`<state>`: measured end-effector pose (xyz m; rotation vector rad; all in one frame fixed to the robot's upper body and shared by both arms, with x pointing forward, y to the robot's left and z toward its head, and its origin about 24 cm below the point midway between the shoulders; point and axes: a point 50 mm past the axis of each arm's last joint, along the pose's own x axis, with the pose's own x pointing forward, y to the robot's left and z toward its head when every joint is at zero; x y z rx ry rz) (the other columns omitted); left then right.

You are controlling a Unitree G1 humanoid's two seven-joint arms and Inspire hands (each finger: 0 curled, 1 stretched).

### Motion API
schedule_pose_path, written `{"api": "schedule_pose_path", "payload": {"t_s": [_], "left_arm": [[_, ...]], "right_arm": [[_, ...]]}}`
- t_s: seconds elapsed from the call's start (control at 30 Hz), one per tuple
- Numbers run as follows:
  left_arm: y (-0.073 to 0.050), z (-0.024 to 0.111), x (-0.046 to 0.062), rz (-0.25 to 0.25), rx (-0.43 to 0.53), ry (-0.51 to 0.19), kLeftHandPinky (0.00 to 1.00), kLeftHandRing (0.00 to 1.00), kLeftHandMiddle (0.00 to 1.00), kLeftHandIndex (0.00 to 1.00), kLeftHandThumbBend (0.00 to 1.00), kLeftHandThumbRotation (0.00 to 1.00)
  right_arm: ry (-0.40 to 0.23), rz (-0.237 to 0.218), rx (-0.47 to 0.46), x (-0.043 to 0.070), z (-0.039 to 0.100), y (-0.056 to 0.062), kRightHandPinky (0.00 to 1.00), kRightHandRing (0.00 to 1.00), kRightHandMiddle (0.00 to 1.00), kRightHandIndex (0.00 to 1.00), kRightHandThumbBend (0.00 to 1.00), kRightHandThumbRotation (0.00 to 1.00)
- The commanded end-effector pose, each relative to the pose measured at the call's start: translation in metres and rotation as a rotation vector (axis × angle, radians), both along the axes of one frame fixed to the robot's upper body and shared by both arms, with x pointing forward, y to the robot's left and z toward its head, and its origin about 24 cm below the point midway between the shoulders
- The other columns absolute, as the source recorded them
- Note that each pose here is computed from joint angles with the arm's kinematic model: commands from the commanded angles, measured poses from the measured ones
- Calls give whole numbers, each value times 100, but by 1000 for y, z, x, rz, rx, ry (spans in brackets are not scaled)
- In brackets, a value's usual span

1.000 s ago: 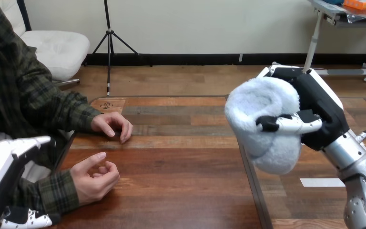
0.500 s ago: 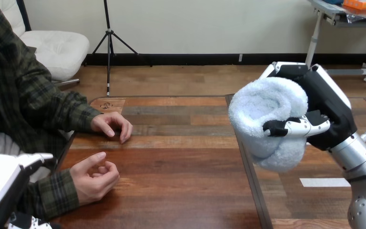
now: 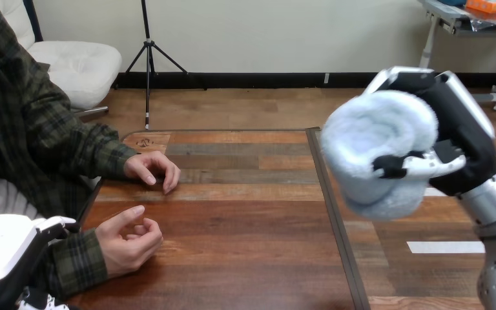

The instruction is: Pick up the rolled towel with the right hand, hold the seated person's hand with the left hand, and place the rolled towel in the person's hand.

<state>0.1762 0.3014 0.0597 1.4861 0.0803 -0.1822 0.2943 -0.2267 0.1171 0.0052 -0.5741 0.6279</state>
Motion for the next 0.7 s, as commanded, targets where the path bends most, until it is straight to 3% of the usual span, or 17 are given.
{"api": "schedule_pose_path", "payload": {"t_s": [0.0, 0.27, 0.67], "left_arm": [[1, 10, 19, -25, 26, -52, 57, 67, 75, 76, 100, 18], [0, 2, 25, -19, 14, -34, 58, 68, 75, 76, 100, 16], [2, -13, 35, -7, 15, -28, 58, 67, 73, 75, 100, 15]], "right_arm": [[-107, -2, 30, -3, 25, -3, 14, 20, 25, 28, 78, 0], [-113, 26, 50, -9, 29, -4, 14, 20, 25, 27, 79, 0], [-133, 32, 58, -18, 34, -4, 15, 21, 25, 26, 79, 0]]}}
